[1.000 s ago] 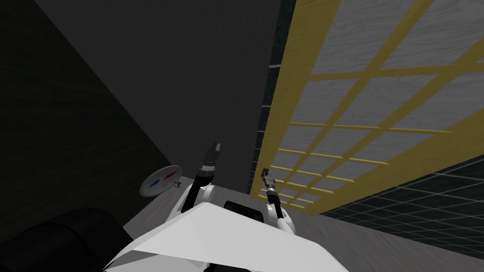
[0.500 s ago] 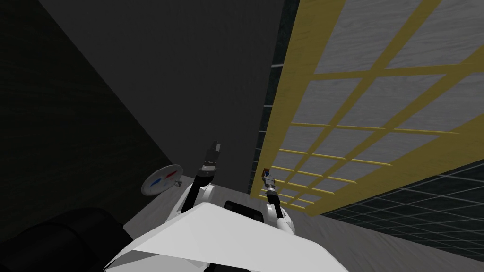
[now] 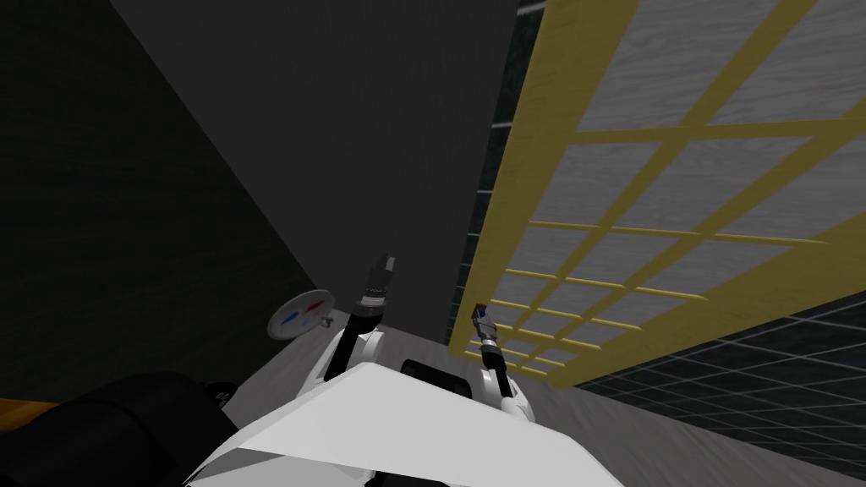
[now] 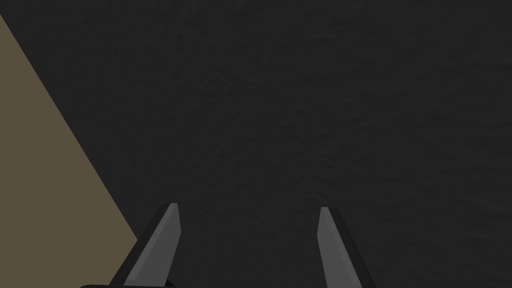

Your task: Pull the door open

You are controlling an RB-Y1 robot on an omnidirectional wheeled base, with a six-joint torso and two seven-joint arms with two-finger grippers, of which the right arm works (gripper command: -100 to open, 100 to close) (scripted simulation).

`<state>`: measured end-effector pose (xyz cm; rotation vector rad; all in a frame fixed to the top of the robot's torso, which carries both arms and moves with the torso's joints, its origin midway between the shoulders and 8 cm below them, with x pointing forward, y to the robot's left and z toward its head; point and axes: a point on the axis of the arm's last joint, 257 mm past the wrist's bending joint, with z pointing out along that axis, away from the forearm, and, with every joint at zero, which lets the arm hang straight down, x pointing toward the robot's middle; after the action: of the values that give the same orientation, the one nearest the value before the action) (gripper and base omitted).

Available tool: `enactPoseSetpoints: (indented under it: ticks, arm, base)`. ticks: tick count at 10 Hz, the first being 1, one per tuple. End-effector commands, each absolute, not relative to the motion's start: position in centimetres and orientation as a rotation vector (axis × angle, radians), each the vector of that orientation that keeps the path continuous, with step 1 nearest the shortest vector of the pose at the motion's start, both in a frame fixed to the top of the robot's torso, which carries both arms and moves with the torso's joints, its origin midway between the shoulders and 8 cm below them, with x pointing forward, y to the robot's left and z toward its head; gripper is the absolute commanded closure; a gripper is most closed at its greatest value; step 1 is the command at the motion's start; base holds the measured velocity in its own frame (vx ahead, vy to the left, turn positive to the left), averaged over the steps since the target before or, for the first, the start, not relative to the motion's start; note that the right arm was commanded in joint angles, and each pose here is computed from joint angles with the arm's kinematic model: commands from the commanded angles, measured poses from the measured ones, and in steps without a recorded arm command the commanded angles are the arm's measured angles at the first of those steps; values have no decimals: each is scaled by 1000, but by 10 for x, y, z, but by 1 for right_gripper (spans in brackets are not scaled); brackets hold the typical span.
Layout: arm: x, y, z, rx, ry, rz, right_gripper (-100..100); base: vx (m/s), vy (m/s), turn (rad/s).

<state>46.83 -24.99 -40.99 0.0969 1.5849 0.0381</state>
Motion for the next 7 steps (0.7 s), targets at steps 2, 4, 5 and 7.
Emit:
enactPoseSetpoints:
  ticks: [2, 4, 5, 7]
  arm:
    - [453, -280, -421, 167, 1600, 40, 100]
    - [446, -294, -424, 221, 1599, 59, 100]
    - [442, -301, -425, 252, 1597, 74, 100]
    - [435, -314, -427, 314, 1588, 103, 100]
  base:
    - [-36, 20, 46]
    - [-29, 11, 42]
    - [-32, 7, 61]
    - [-25, 5, 59]
